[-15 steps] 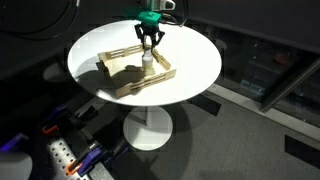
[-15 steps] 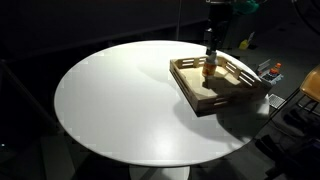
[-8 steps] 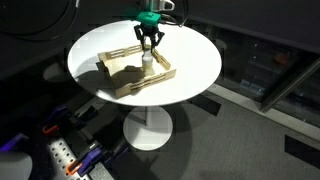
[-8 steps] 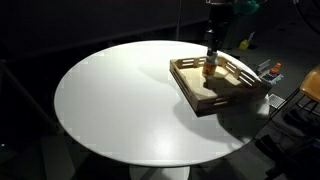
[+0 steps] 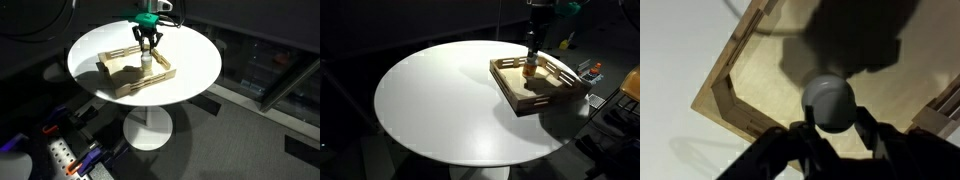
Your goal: Put the lid on the bottle
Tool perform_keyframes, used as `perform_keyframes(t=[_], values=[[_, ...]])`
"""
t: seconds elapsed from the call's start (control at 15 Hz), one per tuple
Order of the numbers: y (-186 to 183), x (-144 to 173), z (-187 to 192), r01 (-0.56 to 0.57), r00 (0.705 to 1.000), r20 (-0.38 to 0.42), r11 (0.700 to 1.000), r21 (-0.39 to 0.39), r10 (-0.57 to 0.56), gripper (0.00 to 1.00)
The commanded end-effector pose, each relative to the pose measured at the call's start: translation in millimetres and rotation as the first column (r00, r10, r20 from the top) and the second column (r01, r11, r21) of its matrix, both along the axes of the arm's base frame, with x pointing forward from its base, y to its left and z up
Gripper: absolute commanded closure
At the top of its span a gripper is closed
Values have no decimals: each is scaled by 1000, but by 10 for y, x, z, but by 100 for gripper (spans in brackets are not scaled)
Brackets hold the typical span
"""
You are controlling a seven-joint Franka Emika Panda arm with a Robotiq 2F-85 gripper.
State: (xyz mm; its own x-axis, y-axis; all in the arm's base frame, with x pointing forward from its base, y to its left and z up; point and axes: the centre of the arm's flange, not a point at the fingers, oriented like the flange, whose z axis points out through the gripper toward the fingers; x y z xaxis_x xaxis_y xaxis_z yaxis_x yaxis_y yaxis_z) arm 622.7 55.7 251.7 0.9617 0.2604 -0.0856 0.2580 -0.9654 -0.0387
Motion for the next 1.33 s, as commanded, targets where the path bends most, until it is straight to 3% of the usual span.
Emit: perform_keyframes(t=[0.0,0.27,0.6,1.07,1.27], values=[[-31,-139,53,-22,1000,21,1000,-7,22,26],[-52,-155,100,-17,999,37,1000,-2,17,0],[-89,-134,291,17,999,36,1000,15,-17,0],[-209,-168,768,203,979,-35,977,70,-201,0],[-217,-242,1179,221,974,-50,975,26,-220,0]])
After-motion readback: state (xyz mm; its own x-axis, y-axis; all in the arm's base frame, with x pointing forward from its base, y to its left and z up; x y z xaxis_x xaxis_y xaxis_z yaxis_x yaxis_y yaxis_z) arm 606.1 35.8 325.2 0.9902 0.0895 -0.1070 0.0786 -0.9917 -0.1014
